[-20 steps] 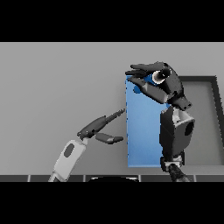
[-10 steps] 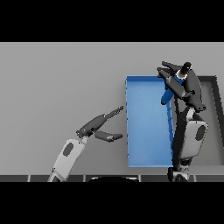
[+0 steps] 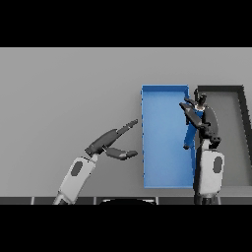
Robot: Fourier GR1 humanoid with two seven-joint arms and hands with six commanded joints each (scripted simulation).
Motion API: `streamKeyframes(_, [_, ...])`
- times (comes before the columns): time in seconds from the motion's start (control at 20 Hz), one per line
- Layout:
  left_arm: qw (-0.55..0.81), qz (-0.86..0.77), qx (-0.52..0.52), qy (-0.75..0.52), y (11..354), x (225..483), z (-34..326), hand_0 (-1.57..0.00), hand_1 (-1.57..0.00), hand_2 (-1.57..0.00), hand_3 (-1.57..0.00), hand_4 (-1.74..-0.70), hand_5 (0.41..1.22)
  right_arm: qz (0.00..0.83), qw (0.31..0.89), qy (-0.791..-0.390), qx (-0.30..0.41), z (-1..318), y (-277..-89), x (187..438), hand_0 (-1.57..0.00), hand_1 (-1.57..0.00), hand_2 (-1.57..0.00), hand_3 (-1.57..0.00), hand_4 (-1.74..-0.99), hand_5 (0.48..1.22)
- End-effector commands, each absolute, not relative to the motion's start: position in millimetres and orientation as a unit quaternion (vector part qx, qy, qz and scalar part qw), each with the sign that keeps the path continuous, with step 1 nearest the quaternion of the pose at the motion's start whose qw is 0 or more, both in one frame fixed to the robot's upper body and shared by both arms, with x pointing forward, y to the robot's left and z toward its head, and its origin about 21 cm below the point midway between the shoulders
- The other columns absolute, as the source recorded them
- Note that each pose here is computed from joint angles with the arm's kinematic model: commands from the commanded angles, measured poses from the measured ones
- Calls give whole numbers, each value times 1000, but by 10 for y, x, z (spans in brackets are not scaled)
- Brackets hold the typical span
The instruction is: Pick up the blue pipe and place it into the blue bin.
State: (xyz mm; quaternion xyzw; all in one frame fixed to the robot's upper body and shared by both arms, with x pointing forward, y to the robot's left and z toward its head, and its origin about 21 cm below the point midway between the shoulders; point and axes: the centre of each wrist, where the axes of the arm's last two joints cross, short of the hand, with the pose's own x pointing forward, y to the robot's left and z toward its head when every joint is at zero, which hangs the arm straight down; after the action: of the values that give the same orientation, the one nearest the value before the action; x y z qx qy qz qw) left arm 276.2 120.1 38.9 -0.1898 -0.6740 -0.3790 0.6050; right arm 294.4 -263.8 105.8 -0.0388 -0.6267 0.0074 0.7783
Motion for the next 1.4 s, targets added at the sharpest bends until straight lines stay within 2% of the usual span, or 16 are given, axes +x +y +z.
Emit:
streamKeyframes(0.0, [603,-376,-190,-677,1202,2752,415,1,1,1,1,-928,470,-2,789,-614,-35,971,-2625,2956,-1571,-1571,-1571,-1571,-1498,1221])
streamKeyframes(0.1, [601,-378,-186,-679,1212,2760,412,1,1,1,1,-923,476,-12,802,-596,-31,842,-2631,2931,-1571,-1571,-1571,-1571,-1497,1221])
streamKeyframes(0.15, [599,-379,-188,-680,1203,2740,415,1,1,1,1,-923,478,-14,801,-598,-29,832,-2605,2879,-1571,-1571,-1571,-1257,-1546,1221])
streamKeyframes(0.25, [604,-380,-182,-677,1185,2763,393,1,1,1,1,-922,481,-22,801,-597,-22,814,-2615,2865,-1571,-1571,-1571,-804,-1616,1221])
streamKeyframes(0.35, [598,-383,-185,-679,1189,2751,401,1,1,1,1,-919,486,-30,802,-597,-24,793,-2568,2862,-1571,-1571,-1571,-514,-1661,1221])
streamKeyframes(0.4, [599,-382,-184,-679,1178,2739,388,1,1,1,1,-918,489,-42,802,-596,-23,781,-2584,2850,-1571,-1571,-1571,-411,-1677,1171])
streamKeyframes(0.45, [598,-381,-184,-681,1193,2745,405,1,1,1,1,-920,491,-51,803,-594,-27,768,-2579,2846,-1571,-1571,-1518,-455,-1626,1161])
streamKeyframes(0.55, [600,-381,-185,-679,1194,2756,415,1,1,1,1,-921,493,-74,811,-579,-33,692,-2561,2875,-1084,-1025,-987,-291,-1469,1148])
streamKeyframes(0.6, [599,-380,-184,-680,1194,2758,409,1,1,1,1,-920,493,-85,837,-539,-45,548,-2625,2882,-867,-820,-789,-232,-1405,1137])
streamKeyframes(0.65, [599,-381,-184,-679,1156,2769,427,1,1,1,1,-924,493,-85,855,-509,-53,413,-2665,2904,-693,-656,-631,-186,-1370,1125])
streamKeyframes(0.75, [605,-381,-183,-675,1167,2766,411,1,1,1,1,-926,494,-3,864,-498,-66,450,-2674,2942,-443,-419,-404,-118,-1307,1068])
streamKeyframes(0.85, [603,-377,-184,-678,1195,2771,396,1,1,1,1,-926,494,83,865,-485,-97,517,-2684,2936,-283,-268,-258,-75,-1250,962])
streamKeyframes(1.0, [605,-377,-184,-676,1179,2780,402,1,1,1,1,-927,496,140,876,-452,-96,597,-2640,2919,-145,-137,-132,-38,-1205,837])
streamKeyframes(1.15, [605,-379,-182,-676,1213,2780,397,1,1,1,1,-929,496,165,886,-419,-107,715,-2635,2935,-74,-70,-67,-19,-1161,771])
streamKeyframes(1.35, [605,-376,-186,-677,1192,2783,384,1,1,1,1,-932,497,178,891,-403,-106,776,-2537,2854,-30,-28,-27,-7,-1099,725])
